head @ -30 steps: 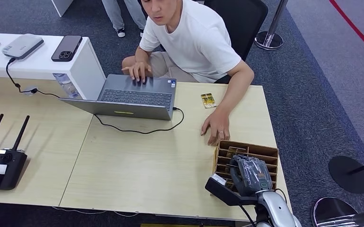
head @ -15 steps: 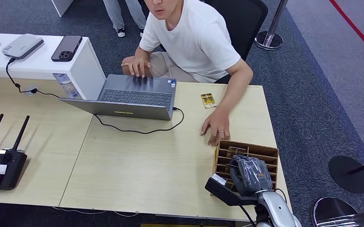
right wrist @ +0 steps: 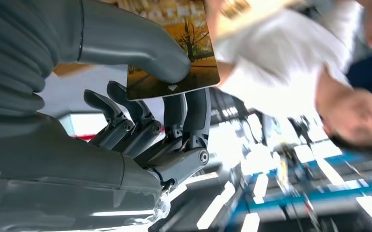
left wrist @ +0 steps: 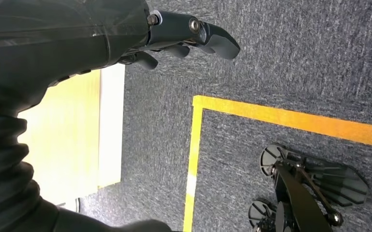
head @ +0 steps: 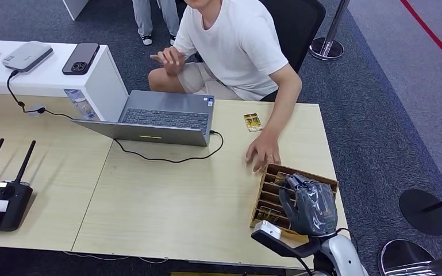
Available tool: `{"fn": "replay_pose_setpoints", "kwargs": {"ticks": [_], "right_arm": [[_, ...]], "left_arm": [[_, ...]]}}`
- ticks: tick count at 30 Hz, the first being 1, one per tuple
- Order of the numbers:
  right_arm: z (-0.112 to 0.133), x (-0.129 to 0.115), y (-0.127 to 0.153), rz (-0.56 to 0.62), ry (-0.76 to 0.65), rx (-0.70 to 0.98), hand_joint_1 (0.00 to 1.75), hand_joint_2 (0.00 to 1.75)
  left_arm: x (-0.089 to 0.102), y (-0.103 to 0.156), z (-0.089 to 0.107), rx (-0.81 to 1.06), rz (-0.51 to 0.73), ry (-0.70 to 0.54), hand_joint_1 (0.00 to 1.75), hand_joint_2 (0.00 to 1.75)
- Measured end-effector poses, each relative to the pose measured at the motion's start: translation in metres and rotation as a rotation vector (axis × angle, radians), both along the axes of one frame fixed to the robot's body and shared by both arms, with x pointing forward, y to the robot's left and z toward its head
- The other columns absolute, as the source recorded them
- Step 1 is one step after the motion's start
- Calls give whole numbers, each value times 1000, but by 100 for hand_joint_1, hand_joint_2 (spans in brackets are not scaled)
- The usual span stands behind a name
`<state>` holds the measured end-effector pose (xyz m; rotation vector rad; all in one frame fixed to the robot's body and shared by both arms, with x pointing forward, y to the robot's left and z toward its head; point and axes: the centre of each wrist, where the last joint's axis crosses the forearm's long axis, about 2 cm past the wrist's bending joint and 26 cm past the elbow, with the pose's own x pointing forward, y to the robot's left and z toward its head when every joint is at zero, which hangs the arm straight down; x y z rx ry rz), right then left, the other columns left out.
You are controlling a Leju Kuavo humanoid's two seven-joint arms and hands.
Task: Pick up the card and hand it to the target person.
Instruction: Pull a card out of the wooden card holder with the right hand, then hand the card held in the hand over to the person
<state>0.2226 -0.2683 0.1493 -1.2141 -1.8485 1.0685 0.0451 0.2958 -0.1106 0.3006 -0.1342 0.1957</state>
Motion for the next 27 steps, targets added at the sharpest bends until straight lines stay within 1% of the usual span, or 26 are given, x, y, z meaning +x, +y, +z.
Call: {"fn": "replay_pose_setpoints", "kwargs": {"ticks": [4, 7, 15, 18, 21, 27], "right_arm": [[8, -3, 1, 49, -157, 17, 166, 175], [11, -4, 2, 68, -230, 28, 166, 175], [12, -2, 6, 89, -266, 11, 166, 175], [10, 2, 8, 84, -287, -77, 166, 175], [5, 12, 10, 63, -337, -178, 166, 175], [6, 53, 10, -17, -369, -202, 166, 175]], "left_arm": [[0, 0, 0, 0, 5, -3, 0, 175], [0, 0, 0, 0, 6, -4, 0, 175], [0, -1, 0, -2, 7, -4, 0, 175], [0, -1, 0, -2, 5, -5, 0, 175], [2, -2, 0, -2, -5, -7, 0, 175], [6, -2, 1, 0, -28, -13, 0, 175]]}}
